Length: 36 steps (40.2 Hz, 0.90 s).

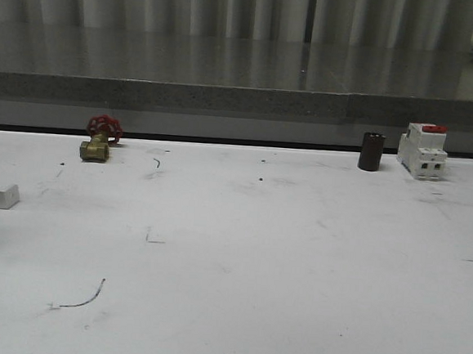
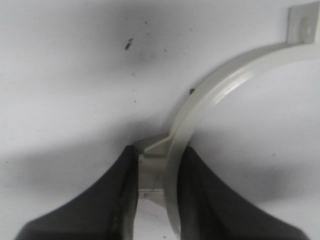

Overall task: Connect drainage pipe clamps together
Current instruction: 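Grasp the white clamp half with the left gripper and carry it forward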

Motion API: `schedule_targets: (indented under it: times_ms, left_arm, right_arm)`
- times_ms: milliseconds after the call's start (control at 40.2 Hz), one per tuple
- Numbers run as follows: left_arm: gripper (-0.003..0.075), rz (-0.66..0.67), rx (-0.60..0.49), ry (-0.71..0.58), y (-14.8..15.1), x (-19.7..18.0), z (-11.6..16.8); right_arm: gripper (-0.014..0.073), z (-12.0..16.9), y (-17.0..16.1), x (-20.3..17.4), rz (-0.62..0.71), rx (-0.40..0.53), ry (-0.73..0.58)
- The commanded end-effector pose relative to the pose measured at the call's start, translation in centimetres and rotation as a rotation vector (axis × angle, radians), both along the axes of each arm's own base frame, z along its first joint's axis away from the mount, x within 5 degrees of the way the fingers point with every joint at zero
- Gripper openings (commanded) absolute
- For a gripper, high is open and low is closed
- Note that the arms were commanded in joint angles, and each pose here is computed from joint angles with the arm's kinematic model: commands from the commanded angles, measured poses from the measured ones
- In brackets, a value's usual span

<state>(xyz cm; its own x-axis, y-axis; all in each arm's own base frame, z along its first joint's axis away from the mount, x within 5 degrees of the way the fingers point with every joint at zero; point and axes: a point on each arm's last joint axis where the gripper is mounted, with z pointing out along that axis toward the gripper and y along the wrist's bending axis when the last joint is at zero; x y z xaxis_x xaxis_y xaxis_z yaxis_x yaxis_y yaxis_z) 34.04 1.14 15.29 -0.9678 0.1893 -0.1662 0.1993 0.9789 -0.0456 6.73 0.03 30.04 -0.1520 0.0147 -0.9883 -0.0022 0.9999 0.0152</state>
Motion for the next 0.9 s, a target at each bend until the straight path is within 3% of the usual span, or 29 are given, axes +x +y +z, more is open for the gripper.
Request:
schedule_targets:
  times_ms: [0, 249, 324, 548, 871]
  left_arm:
    - [0.0103, 0.002, 0.005, -0.078, -1.1, 0.5, 2.4]
    - [0.0103, 0.010, 0.093, -0.106, -6.9, 1.6, 5.3]
    - [0.0103, 0.055, 0.054, -0.112, -9.1, 1.9, 6.2]
    - [0.0106, 0.098, -0.216, -0.109, -15.9, 2.5, 7.3]
    - [0.0106, 0.162, -0.264, -0.113, -19.1, 2.7, 6.3]
  right_arm:
    - [0.0643, 1.8, -0.1, 0.1, -0.010, -0.016, -0.092]
    - [0.0643, 1.8, -0.1, 0.1, -0.010, -0.016, -0.092]
    - [0.0643, 1.8, -0.1, 0.1, -0.010, -0.016, -0.092]
    - [0.0643, 1.8, -0.1, 0.1, -0.010, -0.016, -0.092]
    - [0.0643, 1.8, -0.1, 0.1, -0.010, -0.016, -0.092]
